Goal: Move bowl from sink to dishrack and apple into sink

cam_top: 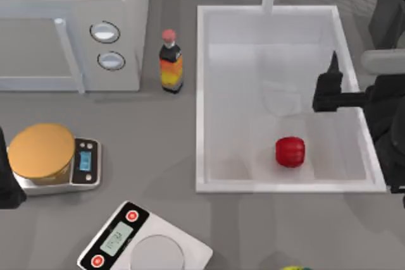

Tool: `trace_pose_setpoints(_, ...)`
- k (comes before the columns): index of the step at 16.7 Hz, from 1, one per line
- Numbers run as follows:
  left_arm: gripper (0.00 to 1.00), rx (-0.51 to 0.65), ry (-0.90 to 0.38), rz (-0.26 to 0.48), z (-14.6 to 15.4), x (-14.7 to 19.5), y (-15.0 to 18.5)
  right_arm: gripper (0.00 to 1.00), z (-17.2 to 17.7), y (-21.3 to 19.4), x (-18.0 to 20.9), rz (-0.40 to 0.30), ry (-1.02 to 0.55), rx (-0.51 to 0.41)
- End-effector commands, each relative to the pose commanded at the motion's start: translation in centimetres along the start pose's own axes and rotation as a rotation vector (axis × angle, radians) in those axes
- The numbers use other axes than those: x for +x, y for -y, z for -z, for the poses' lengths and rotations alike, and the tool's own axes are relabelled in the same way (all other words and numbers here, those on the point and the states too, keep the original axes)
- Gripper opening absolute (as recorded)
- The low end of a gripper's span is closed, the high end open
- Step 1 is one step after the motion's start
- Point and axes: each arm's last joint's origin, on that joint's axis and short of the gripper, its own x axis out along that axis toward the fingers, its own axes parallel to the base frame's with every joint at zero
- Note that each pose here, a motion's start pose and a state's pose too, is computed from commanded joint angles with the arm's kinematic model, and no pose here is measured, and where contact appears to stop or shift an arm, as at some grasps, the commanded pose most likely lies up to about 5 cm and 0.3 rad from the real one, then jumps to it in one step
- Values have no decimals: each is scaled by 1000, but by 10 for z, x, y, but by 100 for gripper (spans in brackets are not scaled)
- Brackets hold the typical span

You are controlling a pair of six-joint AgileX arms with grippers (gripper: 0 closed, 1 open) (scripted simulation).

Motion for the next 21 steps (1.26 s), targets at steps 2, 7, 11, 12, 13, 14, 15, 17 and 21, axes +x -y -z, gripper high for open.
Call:
trace_pose_setpoints(2,100,0,0,0,0,0,0,100,-26,21,-16,2,35,20)
trace_pose_setpoints(7,100,0,0,0,0,0,0,100,-74,71,-83,1,166,68)
trace_pose_setpoints(11,100,0,0,0,0,0,0,100,-64,97,-131,0,200,69)
trace_pose_setpoints(12,100,0,0,0,0,0,0,100,-56,101,-138,-2,190,64)
trace_pose_setpoints(13,100,0,0,0,0,0,0,100,-46,104,-143,-4,173,59)
trace_pose_setpoints(14,100,0,0,0,0,0,0,100,-37,106,-147,-6,153,55)
trace_pose_setpoints(15,100,0,0,0,0,0,0,100,-27,108,-150,-8,132,52)
trace_pose_setpoints(17,100,0,0,0,0,0,0,100,-12,111,-152,-10,97,48)
trace_pose_setpoints(21,100,0,0,0,0,0,0,100,-3,113,-152,-10,77,47)
